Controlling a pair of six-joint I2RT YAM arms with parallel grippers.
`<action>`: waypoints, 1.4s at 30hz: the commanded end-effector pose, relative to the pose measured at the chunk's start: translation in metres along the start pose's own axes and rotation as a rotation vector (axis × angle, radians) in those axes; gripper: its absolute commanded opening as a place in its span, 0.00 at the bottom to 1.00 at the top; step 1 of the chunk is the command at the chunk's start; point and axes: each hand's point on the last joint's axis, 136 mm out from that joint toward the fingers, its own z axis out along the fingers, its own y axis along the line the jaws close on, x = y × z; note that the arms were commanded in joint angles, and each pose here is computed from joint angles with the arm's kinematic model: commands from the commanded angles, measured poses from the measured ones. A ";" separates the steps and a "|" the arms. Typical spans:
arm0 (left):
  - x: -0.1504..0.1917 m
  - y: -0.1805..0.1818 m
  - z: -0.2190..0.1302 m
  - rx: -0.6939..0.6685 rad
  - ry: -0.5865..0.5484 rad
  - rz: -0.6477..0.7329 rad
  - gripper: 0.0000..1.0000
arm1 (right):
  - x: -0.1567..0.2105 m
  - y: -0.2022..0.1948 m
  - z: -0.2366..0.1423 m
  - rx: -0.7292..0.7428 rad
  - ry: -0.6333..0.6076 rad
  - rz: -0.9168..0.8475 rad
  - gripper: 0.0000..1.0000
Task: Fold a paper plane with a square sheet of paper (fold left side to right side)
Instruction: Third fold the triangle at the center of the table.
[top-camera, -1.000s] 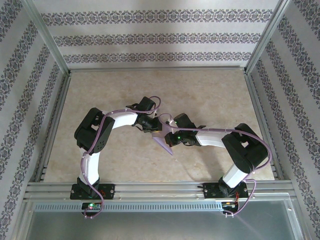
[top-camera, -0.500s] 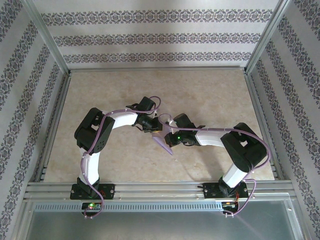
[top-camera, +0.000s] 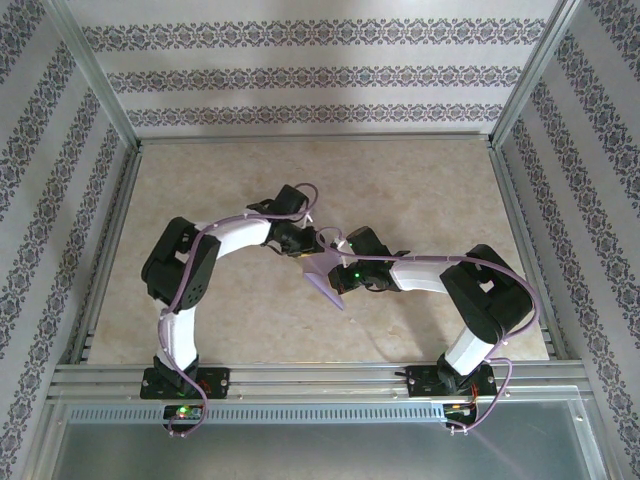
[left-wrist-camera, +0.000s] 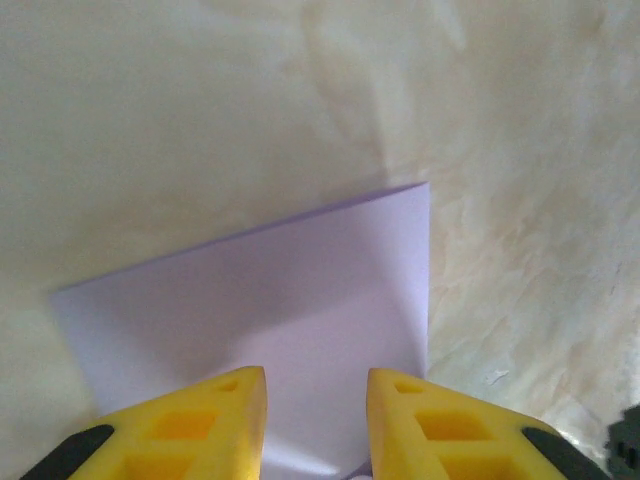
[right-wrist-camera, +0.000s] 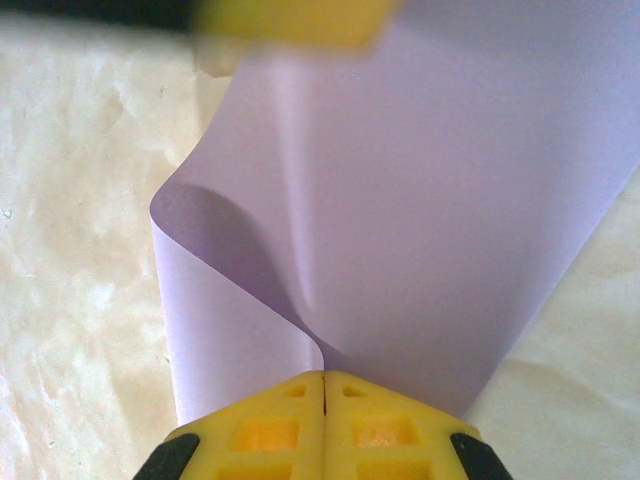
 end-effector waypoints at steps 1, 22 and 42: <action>-0.018 0.007 -0.045 -0.007 -0.108 -0.011 0.33 | 0.030 -0.010 0.007 0.031 0.091 0.009 0.00; 0.064 -0.029 -0.046 0.225 -0.079 -0.070 0.09 | 0.029 -0.010 0.008 0.034 0.100 0.002 0.00; 0.074 -0.025 0.011 0.172 0.015 -0.074 0.08 | 0.032 -0.012 0.008 0.044 0.110 0.001 0.00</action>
